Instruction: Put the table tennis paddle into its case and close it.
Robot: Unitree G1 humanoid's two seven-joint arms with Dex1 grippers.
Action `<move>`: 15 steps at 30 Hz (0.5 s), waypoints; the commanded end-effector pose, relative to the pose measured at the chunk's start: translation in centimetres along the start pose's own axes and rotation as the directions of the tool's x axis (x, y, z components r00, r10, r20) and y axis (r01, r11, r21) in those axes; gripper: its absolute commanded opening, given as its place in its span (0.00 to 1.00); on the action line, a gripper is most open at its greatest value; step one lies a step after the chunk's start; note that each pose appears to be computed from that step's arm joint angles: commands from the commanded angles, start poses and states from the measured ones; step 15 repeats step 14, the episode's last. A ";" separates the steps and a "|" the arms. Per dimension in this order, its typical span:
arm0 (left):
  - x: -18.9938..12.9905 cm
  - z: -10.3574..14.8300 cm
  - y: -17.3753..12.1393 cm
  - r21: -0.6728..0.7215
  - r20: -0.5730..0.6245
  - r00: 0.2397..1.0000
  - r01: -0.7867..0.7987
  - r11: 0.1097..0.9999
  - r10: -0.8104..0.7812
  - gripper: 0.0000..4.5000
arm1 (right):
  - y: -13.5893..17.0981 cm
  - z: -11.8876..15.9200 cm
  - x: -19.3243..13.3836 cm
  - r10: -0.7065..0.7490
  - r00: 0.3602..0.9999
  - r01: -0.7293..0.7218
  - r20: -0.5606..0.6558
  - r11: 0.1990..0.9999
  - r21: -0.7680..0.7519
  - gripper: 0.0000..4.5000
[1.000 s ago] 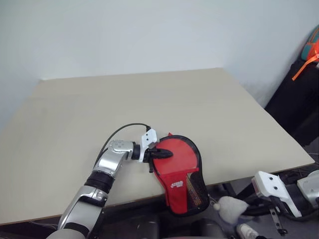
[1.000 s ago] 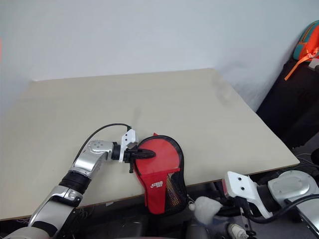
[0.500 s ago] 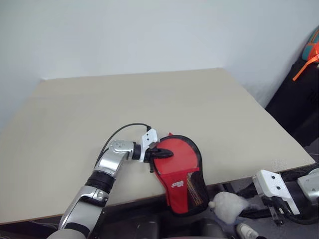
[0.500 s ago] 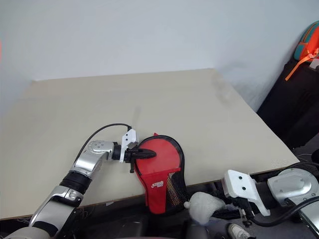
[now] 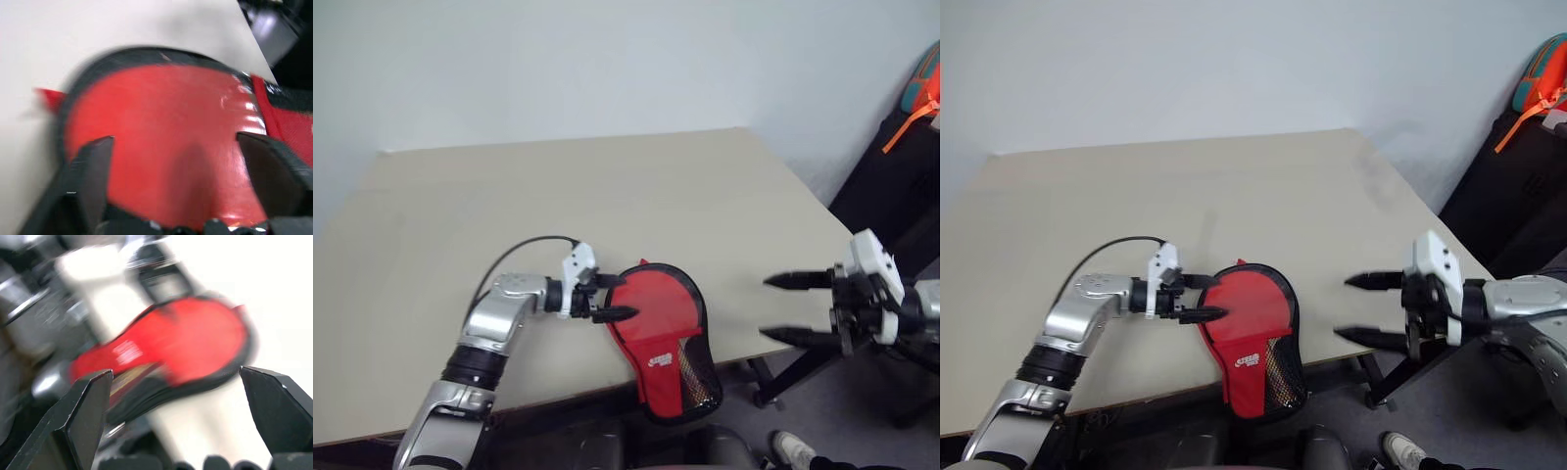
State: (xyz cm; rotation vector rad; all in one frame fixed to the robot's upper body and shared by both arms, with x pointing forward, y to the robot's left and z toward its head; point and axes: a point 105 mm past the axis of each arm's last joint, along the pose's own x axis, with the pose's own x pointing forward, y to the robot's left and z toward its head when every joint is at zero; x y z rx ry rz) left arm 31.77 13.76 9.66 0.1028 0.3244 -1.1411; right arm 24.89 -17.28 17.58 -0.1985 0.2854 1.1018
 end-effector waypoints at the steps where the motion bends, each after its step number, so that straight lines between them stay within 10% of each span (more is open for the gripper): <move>1: -3.3 3.9 1.4 -0.005 0.157 0.979 -0.132 0.991 0.132 0.98 | -2.2 0.3 0.5 -0.162 0.986 0.162 0.030 0.987 0.001 1.00; 15: -10.1 0.3 3.9 -0.167 0.140 0.875 -0.441 0.882 0.464 0.98 | -5.7 -0.7 4.4 -0.359 0.929 0.342 0.087 0.925 0.163 1.00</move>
